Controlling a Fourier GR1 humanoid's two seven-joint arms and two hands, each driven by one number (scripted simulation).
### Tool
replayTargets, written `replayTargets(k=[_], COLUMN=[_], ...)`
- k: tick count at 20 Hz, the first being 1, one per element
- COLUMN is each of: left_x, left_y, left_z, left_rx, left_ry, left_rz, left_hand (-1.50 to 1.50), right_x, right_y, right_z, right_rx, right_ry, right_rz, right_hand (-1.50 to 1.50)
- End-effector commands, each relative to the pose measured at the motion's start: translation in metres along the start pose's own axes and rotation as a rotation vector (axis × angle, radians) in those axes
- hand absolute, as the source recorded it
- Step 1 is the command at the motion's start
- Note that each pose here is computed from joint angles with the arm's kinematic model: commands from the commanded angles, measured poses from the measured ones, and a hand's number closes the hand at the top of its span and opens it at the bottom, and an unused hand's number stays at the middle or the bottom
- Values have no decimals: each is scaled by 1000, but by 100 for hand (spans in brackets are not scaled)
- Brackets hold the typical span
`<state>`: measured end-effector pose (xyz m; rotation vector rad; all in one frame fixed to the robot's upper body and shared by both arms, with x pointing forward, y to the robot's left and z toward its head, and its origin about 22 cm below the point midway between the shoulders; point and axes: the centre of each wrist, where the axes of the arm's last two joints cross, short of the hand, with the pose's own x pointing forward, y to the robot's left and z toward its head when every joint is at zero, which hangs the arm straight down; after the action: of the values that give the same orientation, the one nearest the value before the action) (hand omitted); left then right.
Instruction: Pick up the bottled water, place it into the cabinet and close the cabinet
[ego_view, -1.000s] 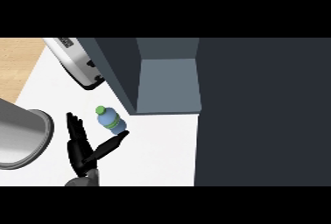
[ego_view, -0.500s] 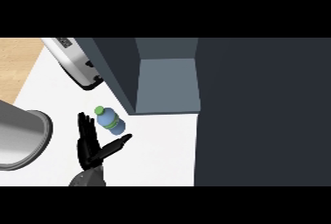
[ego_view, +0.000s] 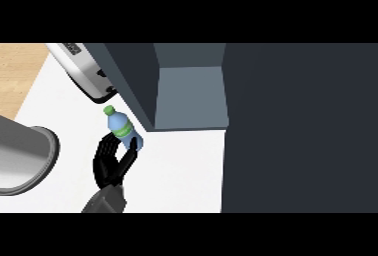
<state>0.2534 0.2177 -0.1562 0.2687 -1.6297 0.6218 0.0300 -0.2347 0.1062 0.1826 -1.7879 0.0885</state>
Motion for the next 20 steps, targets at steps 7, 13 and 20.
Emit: replayTargets(k=[7, 13, 20], left_x=[-16, -16, -8], left_y=[6, 39, 4], left_z=[17, 23, 19], left_rx=[-128, -419, -520], left_ry=[22, 80, 50], left_rz=[127, 130, 173], left_hand=[150, 150, 150], right_x=[23, 23, 12], right_y=[-1, -1, -7], right_z=[-8, -4, -3], right_rx=[-24, -9, -10], right_ry=[-34, -29, -43], right_rz=[12, 13, -5], right_hand=[-150, -150, -150])
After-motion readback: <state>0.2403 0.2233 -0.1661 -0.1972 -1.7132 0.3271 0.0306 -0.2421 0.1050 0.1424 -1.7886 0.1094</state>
